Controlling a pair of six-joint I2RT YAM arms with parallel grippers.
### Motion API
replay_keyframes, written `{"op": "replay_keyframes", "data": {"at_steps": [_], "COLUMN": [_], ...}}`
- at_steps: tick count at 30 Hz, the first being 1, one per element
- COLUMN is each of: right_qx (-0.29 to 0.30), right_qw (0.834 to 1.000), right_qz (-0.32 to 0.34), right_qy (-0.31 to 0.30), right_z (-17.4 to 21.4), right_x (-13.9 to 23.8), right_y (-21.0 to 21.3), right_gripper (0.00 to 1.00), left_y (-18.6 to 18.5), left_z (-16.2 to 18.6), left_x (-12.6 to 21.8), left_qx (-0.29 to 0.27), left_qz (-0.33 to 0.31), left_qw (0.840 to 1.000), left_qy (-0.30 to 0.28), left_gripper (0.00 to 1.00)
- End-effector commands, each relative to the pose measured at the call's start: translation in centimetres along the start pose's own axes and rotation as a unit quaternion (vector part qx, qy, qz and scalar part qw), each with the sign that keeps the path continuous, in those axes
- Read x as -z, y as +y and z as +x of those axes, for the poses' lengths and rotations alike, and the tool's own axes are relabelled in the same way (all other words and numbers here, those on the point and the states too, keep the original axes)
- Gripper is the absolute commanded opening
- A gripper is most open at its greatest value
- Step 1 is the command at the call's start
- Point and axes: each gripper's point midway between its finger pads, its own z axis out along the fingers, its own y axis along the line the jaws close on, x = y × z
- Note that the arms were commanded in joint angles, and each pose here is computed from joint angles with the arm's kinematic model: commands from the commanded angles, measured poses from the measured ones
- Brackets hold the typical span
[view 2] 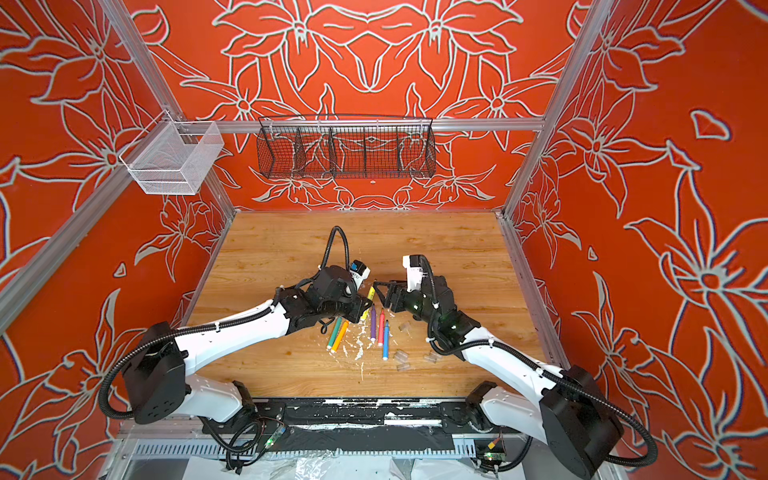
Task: Insert the pens into the pen caps
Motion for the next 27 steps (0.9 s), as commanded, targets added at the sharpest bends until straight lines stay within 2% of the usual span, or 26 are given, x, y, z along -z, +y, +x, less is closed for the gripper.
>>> {"op": "replay_keyframes", "data": {"at_steps": [1, 13, 18, 22, 26, 27], "right_qx": [-0.006, -0.028, -0.044, -0.062, -0.078, -0.083], "right_qw": [1.0, 0.999, 0.997, 0.996, 0.995, 0.995], "right_qz": [0.009, 0.009, 0.012, 0.009, -0.002, -0.005], "right_qy": [-0.008, 0.039, 0.055, 0.064, 0.063, 0.059], "right_z": [-0.2, 1.6, 2.3, 2.8, 2.8, 2.7], "right_x": [0.0, -2.3, -3.2, -3.5, -3.3, -3.2], "right_y": [-0.2, -0.2, -0.5, -0.5, 0.0, 0.2], "right_gripper": [0.65, 0.58, 0.38, 0.17, 0.04, 0.02], "left_y": [-0.8, -2.4, -2.4, -2.1, -1.7, -1.6], "left_z": [-0.4, -0.2, 0.0, -0.1, 0.0, 0.2], "left_x": [0.7, 0.6, 0.5, 0.5, 0.4, 0.4], "left_qx": [-0.022, -0.039, -0.051, -0.051, -0.049, -0.048], "left_qz": [0.009, 0.043, 0.032, 0.024, 0.015, 0.011], "left_qw": [1.0, 0.998, 0.998, 0.998, 0.999, 0.999], "left_qy": [-0.016, -0.01, -0.009, -0.011, -0.009, -0.009], "left_gripper": [0.0, 0.0, 0.0, 0.0, 0.0, 0.04]}}
